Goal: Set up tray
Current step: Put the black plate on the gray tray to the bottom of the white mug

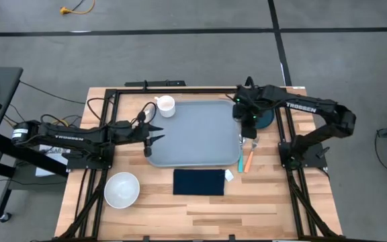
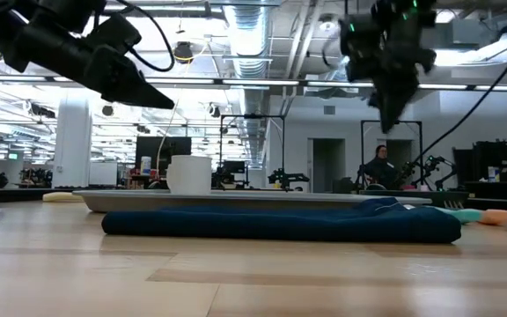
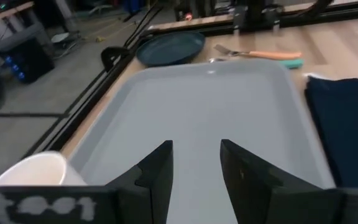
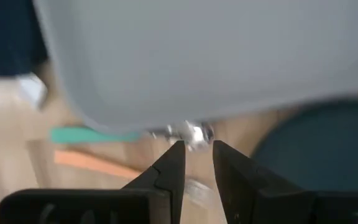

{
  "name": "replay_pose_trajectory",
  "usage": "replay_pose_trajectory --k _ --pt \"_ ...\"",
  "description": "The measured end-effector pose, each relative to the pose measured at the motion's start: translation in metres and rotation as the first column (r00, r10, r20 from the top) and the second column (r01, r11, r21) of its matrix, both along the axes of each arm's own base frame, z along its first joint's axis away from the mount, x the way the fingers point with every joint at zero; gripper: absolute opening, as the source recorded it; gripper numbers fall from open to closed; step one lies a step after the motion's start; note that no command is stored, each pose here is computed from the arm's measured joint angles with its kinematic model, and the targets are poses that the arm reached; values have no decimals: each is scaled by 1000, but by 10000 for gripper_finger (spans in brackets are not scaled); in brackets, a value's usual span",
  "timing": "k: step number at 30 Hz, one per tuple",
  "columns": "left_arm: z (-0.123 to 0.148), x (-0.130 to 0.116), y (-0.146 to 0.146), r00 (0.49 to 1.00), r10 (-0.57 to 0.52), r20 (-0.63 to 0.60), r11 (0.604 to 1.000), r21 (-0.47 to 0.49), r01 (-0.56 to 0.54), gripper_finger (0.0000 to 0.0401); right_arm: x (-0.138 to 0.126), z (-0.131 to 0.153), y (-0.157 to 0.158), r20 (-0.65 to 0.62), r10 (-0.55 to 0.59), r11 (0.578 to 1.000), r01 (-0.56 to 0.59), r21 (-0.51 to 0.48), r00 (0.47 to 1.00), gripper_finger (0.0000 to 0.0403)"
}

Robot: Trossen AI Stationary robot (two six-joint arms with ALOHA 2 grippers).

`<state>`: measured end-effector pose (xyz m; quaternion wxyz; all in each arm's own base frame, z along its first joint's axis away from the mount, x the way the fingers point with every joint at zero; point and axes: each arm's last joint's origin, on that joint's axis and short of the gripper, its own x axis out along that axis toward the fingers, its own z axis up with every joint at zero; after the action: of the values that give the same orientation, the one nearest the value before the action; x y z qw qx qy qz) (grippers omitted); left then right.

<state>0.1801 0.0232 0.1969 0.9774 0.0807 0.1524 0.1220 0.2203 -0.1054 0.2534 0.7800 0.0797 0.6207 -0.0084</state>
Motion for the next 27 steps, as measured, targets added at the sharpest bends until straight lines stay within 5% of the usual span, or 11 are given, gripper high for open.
replay_pose_trajectory --k 5,9,27 --pt "1 1 -7 971 -237 11 971 -20 237 123 -17 -28 -14 -95 -63 997 66 30 993 77" --pt "4 2 -11 927 -371 56 928 -25 372 123 -23 -35 -21 -159 -115 993 111 -38 980 77" --pt "7 11 -7 957 -256 133 964 -32 262 123 -19 -34 -26 -115 -179 980 167 -107 977 77"
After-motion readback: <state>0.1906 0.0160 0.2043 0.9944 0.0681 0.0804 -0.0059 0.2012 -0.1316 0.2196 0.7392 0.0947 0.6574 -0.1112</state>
